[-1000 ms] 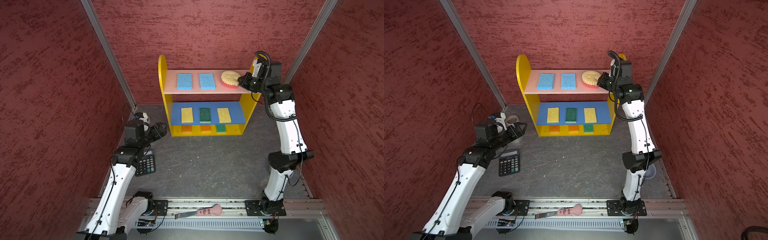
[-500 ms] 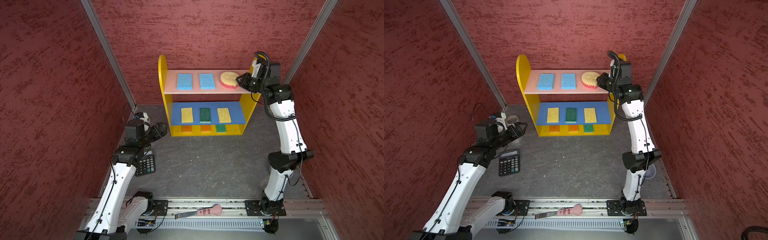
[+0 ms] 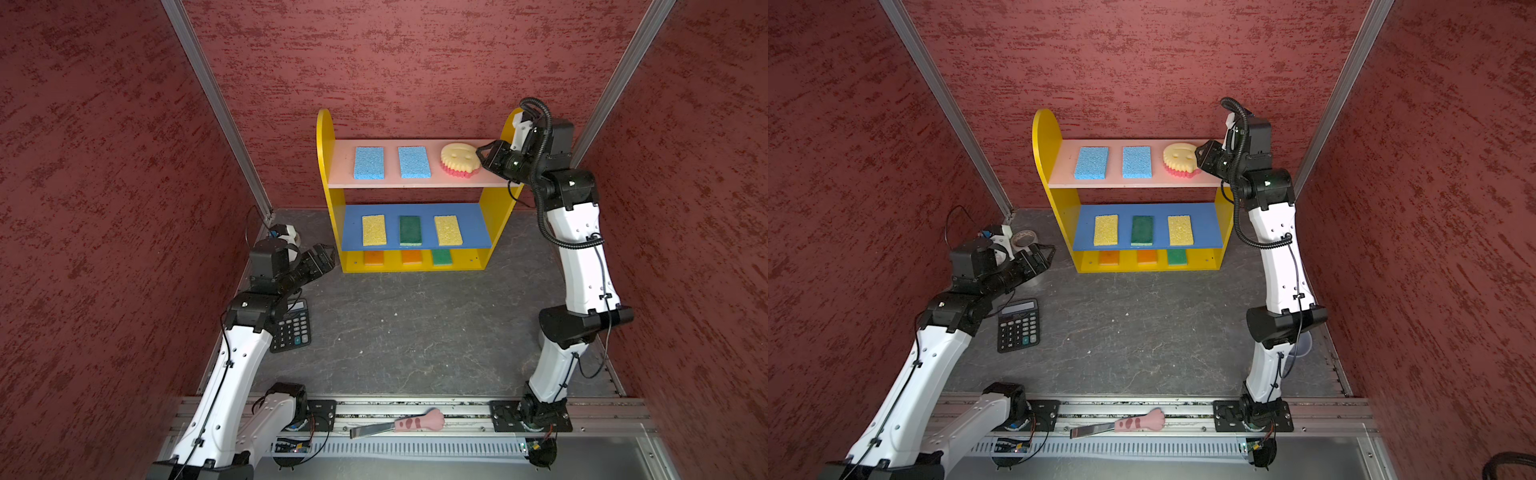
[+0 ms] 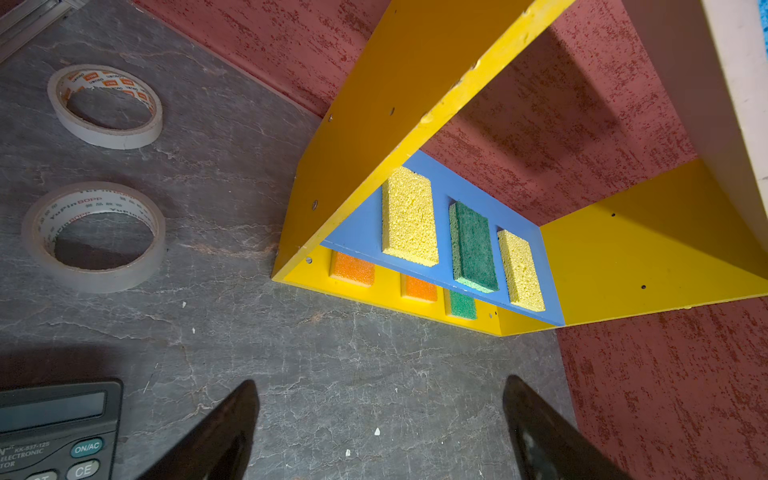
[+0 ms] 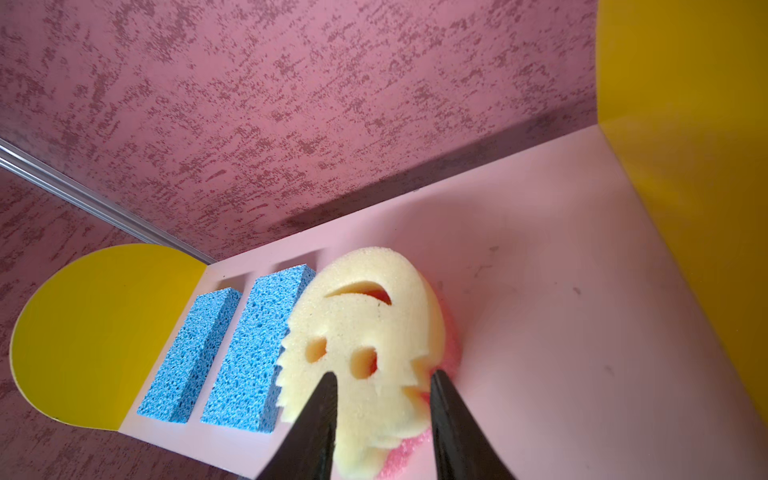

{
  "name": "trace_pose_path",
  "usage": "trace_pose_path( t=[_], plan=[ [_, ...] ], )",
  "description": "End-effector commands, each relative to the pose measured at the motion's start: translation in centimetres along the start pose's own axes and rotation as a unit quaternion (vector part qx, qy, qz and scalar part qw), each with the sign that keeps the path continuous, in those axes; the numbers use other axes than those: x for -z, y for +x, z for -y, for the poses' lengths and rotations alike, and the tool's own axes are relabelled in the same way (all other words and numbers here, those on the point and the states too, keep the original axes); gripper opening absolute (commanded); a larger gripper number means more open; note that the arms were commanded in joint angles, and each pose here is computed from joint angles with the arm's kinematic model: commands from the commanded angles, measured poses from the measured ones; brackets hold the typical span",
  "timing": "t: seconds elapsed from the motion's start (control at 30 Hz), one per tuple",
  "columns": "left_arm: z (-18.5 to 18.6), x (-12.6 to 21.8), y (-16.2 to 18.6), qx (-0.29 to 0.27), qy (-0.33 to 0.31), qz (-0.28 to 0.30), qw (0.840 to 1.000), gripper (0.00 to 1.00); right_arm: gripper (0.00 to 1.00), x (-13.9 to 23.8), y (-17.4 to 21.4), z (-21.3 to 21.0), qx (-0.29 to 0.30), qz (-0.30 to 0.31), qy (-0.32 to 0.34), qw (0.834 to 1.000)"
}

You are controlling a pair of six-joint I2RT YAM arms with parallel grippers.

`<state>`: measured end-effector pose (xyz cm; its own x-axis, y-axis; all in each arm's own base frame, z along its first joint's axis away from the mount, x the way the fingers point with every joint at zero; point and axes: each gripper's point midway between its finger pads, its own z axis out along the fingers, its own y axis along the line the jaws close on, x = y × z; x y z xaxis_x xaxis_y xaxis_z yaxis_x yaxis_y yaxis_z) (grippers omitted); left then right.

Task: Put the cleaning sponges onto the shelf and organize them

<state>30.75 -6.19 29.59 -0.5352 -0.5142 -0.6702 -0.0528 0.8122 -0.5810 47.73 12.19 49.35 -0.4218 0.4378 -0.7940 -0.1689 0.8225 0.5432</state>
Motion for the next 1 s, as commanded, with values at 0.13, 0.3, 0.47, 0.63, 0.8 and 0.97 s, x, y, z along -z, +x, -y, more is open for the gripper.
trace_pose_path(
  t=[0.13,0.3,0.47,0.63,0.8,0.97],
  plan=[
    [0.8,1.8,-2.0,-0.017,0.000,0.040,0.999,0.99,0.50,5.3,-0.2,-1.1,0.025,0.024,-0.008,0.999],
    [0.5,3.0,-2.5,-0.023,-0.008,0.064,0.998,0.99,0.54,8.3,2.0,-0.4,0.029,0.048,-0.021,0.998],
    [0.6,3.6,-2.8,-0.027,-0.005,0.076,0.997,0.99,0.57,10.6,4.7,1.8,0.034,0.056,0.005,0.998],
    [0.2,3.9,-2.7,-0.025,-0.004,0.096,0.995,0.99,0.65,11.7,7.5,4.6,0.054,0.078,0.034,0.995],
    [-0.6,4.3,-2.8,-0.031,-0.008,0.129,0.991,0.99,0.99,11.4,11.1,7.8,0.074,0.080,0.059,0.992],
    [-1.8,4.8,-3.0,-0.041,-0.023,0.173,0.984,0.99,0.99,10.6,14.1,9.8,0.090,0.080,0.061,0.991]
  ],
)
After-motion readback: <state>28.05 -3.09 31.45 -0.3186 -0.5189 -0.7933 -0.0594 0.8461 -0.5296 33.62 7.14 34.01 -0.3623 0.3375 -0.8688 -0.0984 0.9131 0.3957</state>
